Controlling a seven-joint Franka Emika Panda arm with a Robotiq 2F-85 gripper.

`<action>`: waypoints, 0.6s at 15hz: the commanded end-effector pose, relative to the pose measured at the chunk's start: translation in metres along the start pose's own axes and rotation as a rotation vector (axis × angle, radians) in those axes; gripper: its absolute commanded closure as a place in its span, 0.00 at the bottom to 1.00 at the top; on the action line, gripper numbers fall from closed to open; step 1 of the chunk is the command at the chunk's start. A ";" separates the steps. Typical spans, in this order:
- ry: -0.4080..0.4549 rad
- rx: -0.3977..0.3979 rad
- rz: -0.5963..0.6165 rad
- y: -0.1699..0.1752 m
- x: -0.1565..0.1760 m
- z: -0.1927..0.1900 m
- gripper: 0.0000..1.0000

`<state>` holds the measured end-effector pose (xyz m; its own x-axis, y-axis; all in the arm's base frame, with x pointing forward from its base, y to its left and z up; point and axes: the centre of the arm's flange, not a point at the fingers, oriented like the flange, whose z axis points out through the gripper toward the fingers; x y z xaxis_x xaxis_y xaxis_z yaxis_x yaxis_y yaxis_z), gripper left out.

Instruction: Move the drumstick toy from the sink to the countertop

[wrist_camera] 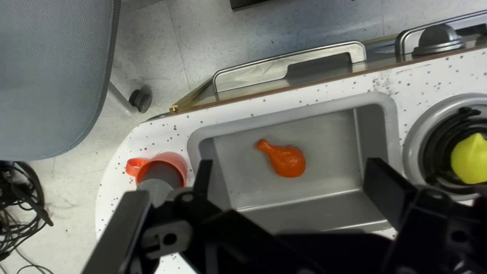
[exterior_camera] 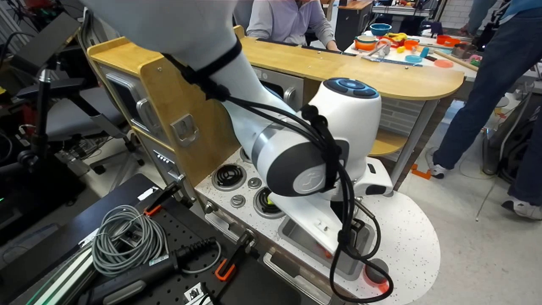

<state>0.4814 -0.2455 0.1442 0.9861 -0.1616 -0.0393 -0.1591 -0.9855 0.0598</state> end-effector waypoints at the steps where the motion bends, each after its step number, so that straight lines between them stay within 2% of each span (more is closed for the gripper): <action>1: 0.013 -0.039 -0.027 0.014 0.043 0.037 0.00; 9: -0.014 -0.105 -0.103 0.005 0.084 0.109 0.00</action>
<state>0.5323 -0.2646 0.0605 0.9935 -0.0828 -0.0779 -0.0738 -0.9909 0.1126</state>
